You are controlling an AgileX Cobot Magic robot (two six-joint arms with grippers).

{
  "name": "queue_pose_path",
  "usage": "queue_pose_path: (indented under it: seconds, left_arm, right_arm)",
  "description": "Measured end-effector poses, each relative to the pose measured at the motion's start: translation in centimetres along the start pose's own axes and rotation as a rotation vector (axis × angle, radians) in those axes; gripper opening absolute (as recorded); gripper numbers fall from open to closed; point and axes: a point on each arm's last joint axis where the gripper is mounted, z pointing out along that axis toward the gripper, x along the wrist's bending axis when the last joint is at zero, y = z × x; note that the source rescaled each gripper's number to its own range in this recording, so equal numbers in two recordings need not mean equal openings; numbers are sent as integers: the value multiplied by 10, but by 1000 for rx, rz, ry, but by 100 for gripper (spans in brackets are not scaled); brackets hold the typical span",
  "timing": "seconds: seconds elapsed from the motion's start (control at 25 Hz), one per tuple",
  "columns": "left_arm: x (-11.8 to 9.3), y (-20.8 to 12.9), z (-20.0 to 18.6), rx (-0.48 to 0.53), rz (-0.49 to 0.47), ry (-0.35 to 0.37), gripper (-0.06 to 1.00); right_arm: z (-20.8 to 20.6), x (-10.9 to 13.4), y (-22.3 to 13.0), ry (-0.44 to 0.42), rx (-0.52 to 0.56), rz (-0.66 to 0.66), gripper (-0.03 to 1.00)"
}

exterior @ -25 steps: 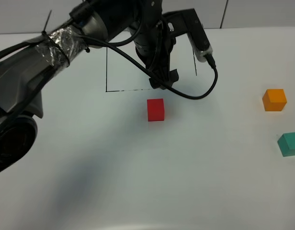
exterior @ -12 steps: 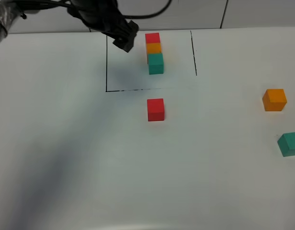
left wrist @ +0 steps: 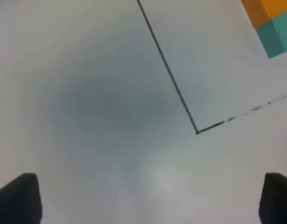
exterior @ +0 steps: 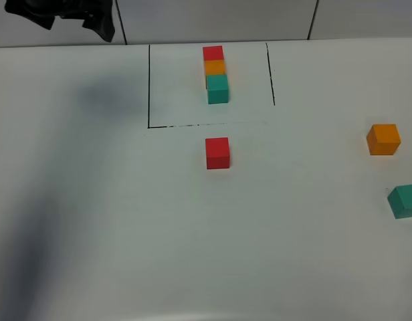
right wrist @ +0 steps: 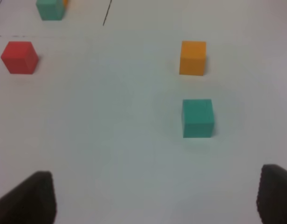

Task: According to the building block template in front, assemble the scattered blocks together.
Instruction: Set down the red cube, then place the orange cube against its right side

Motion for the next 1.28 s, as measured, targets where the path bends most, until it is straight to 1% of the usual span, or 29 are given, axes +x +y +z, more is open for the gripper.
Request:
queue_pose_path:
  seconds: [0.16, 0.24, 0.32, 0.44, 0.52, 0.68, 0.92, 1.12, 1.28]
  left_arm:
    - [10, -28, -8, 56, -38, 3, 96]
    - [15, -43, -15, 47, -60, 13, 96]
    - [16, -60, -20, 47, -69, 25, 96]
    - [10, -83, -35, 5, -65, 43, 96]
    - [5, -97, -51, -47, -62, 54, 96]
    - [-5, -130, -78, -108, -63, 68, 96]
    - [-19, -175, -113, -205, -122, 81, 96]
    - [-31, -211, -130, -265, -125, 84, 94]
    - [-43, -241, -137, -304, -116, 73, 90]
  right_arm:
    - [0, 0, 0, 0, 0, 0, 75]
    - [0, 0, 0, 0, 0, 0, 75]
    - [0, 0, 0, 0, 0, 0, 75]
    - [0, 0, 0, 0, 0, 1, 75]
    - [0, 0, 0, 0, 0, 2, 75]
    - [0, 0, 0, 0, 0, 4, 75]
    - [0, 0, 0, 0, 0, 4, 75]
    - [0, 0, 0, 0, 0, 4, 75]
    - [0, 0, 0, 0, 0, 4, 75]
